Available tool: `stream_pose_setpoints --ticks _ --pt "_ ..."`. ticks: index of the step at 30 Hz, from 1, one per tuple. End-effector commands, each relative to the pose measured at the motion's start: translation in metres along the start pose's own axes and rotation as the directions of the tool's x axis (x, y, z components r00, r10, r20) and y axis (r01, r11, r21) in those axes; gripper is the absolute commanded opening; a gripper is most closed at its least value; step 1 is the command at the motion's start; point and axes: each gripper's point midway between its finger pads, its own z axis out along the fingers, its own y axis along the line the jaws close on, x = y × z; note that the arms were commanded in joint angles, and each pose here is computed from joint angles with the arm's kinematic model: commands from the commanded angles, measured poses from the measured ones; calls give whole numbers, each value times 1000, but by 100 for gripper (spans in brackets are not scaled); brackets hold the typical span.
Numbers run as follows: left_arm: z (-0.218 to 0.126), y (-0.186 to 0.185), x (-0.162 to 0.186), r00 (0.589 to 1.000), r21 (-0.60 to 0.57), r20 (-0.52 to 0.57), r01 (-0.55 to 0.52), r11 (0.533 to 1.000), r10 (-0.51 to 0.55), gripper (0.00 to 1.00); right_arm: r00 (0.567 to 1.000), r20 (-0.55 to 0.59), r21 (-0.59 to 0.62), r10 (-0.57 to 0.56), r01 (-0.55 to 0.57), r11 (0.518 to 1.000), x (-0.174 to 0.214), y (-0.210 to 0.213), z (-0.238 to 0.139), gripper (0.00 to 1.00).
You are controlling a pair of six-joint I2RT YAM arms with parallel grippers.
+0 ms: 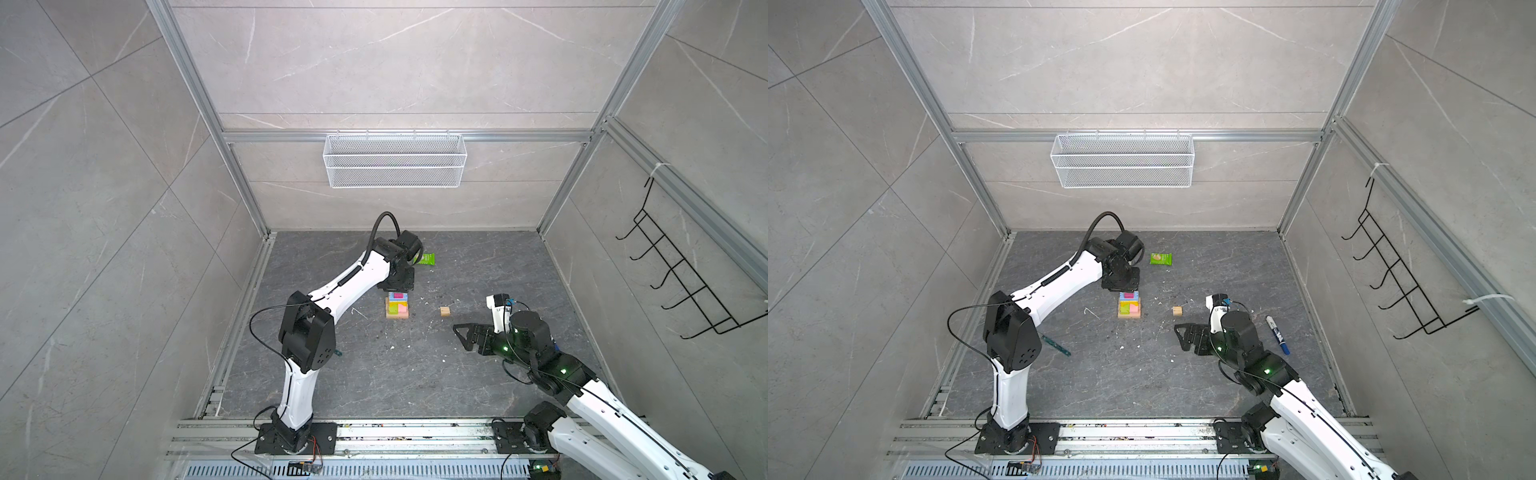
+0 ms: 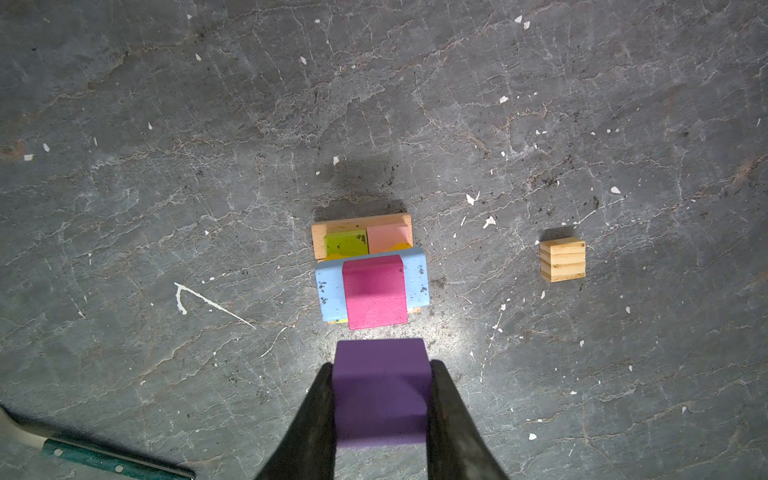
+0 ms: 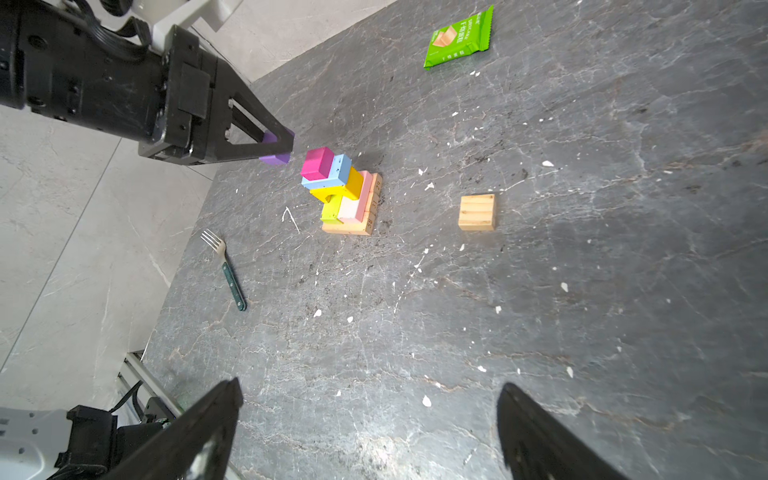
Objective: Build the wood block tower
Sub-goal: 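Lift the purple cube and carry it above the stack with the left gripper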
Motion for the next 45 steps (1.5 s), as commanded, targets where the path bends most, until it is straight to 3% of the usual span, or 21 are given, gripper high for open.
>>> stream_pose_setpoints --ticks 1,45 --pt "-7 -1 -11 999 11 31 -23 1000 23 6 1000 14 -31 -14 14 999 -6 8 -1 97" --pt "29 5 -6 1000 14 -7 -4 1000 4 6 1000 -7 -22 -7 7 1000 -1 5 4 97"
